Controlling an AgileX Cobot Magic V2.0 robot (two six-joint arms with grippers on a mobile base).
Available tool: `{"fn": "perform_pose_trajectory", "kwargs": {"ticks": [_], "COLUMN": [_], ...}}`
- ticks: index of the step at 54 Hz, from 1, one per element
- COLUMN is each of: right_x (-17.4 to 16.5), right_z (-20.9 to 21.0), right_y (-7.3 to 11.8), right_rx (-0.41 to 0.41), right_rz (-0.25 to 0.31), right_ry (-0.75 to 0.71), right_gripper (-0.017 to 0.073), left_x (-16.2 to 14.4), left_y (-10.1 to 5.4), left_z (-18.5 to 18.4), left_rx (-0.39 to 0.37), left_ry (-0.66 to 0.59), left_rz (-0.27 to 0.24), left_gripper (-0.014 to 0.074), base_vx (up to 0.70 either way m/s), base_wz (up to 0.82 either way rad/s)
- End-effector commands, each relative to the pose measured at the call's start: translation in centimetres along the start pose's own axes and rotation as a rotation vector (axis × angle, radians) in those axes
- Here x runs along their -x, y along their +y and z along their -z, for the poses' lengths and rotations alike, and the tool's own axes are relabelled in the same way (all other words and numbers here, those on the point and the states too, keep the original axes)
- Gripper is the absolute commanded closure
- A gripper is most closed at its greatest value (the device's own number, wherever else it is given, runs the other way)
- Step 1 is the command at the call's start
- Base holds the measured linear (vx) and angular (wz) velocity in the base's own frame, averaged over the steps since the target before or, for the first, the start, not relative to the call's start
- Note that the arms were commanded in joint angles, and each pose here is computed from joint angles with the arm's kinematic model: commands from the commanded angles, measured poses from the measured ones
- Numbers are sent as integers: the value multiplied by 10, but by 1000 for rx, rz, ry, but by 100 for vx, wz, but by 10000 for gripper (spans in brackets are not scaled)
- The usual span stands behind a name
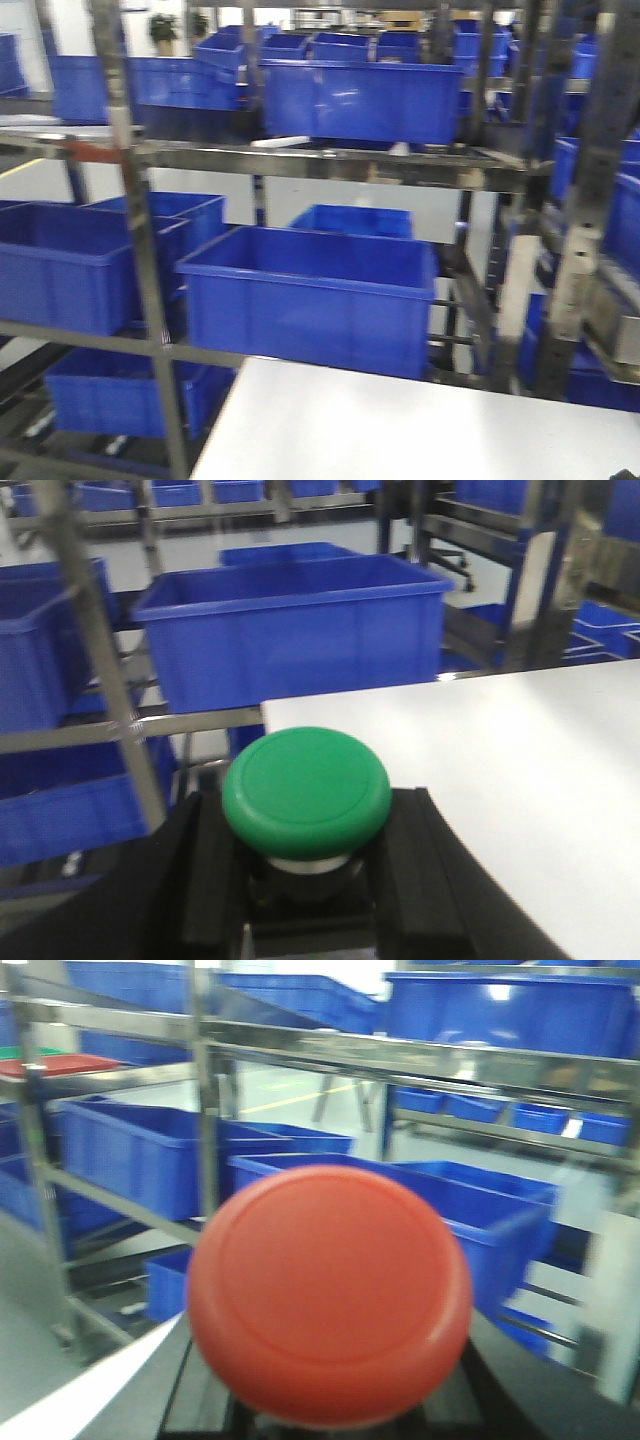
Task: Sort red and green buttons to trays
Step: 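Drive the base across the room to the green and red trays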
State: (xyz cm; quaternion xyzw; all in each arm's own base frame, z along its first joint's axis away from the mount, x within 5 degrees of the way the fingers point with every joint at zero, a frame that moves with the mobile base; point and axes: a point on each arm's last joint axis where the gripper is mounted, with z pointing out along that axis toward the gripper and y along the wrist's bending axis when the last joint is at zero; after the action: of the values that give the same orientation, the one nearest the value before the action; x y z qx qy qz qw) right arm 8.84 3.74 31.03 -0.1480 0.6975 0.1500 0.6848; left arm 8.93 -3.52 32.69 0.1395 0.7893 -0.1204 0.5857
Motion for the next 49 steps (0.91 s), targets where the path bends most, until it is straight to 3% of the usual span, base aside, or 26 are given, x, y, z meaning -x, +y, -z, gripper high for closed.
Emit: {"fn": "perform_pose_trajectory", "kwargs": {"ticks": [1,49], "right_x": [11,11], "right_z": [1,1], "right_y": [-2,-2], "right_rx": [-27,-27], "right_rz": [16,16], "right_ry": [-29,-30], "right_gripper": [569,569], "left_x": [18,18], "left_y": [-1,-1], "left_z": [4,4], "left_rx": [-7,-7], "left_ry": [-123,-122], "left_rz": [5,5], "left_gripper": [594,594], "base_vx": [-7,-13], "base_wz": [63,60]}}
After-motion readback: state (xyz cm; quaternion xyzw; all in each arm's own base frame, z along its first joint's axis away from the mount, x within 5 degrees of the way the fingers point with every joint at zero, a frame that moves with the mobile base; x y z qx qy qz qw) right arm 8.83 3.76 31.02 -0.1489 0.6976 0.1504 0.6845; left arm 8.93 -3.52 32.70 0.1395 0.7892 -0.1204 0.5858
